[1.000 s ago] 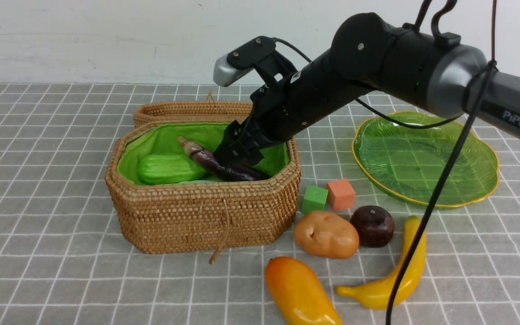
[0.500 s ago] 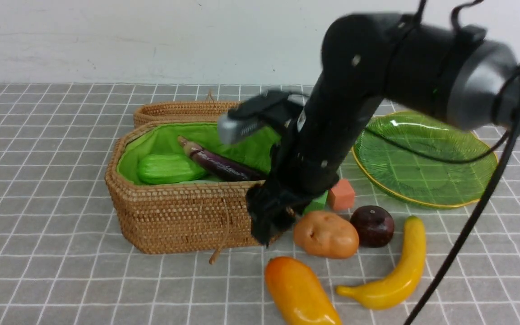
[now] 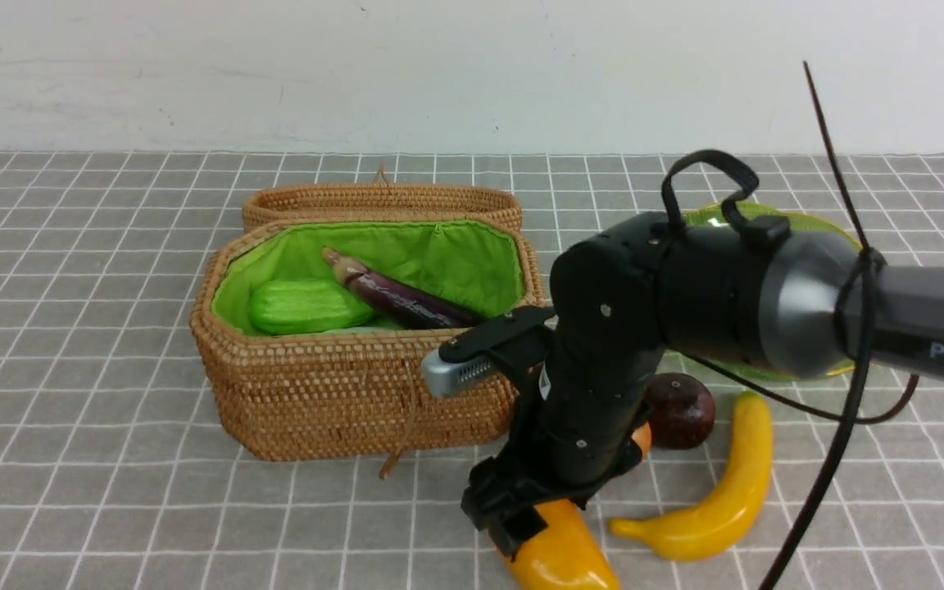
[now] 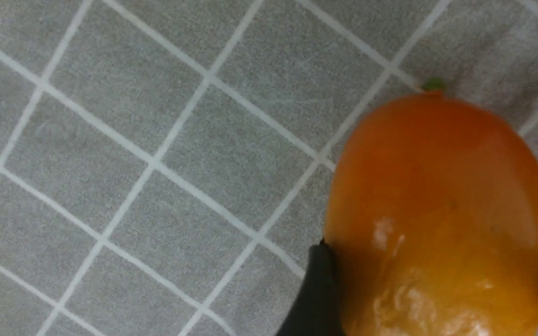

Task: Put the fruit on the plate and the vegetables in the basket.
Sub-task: Use the right arm to grab a mango and put it into the right plate

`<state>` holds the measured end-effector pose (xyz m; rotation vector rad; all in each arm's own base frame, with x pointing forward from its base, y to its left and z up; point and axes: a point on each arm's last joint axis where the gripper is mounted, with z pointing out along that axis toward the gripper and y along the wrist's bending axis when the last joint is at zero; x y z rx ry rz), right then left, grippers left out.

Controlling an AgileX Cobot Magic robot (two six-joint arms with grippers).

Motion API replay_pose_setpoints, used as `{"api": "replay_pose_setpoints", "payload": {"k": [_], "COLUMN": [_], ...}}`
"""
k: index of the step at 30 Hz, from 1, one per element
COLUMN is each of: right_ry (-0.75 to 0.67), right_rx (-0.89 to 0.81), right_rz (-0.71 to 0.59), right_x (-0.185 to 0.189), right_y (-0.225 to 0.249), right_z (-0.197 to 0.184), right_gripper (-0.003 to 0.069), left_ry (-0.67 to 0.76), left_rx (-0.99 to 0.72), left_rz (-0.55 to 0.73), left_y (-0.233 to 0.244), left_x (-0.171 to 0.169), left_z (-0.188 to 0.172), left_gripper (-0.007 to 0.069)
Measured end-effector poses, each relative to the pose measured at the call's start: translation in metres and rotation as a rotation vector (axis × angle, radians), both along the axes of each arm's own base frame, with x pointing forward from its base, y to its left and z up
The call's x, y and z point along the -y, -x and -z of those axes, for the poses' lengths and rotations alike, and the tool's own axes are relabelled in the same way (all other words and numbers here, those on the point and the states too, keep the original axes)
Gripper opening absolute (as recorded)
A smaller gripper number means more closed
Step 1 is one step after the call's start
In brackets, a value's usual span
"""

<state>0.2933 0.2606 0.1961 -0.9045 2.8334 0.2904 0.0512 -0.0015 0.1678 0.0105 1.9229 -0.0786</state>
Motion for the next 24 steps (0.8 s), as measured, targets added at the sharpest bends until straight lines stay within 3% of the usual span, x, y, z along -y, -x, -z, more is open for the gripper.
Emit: {"api": "replay_pose_setpoints", "payload": {"k": [10,24], "right_ry": [-0.09,-0.075], "right_rx": [-0.089,-0.109], "right_rz": [-0.022,-0.039], "right_x": [-0.0065,-0.0033], "right_y": [0.005,0.0095], "right_z": [0.0008,-0.0035], "right_gripper": [0.0555,0.055], "left_ry": [0.0,0.0], "left_rx": [0.0,0.0], "left_rz": [0.0,0.0], "left_y": [0.0,0.0], "left_x": [0.0,0.0], "left_z": [0.0,0.0], "left_gripper": [0.0225,0.0237]}}
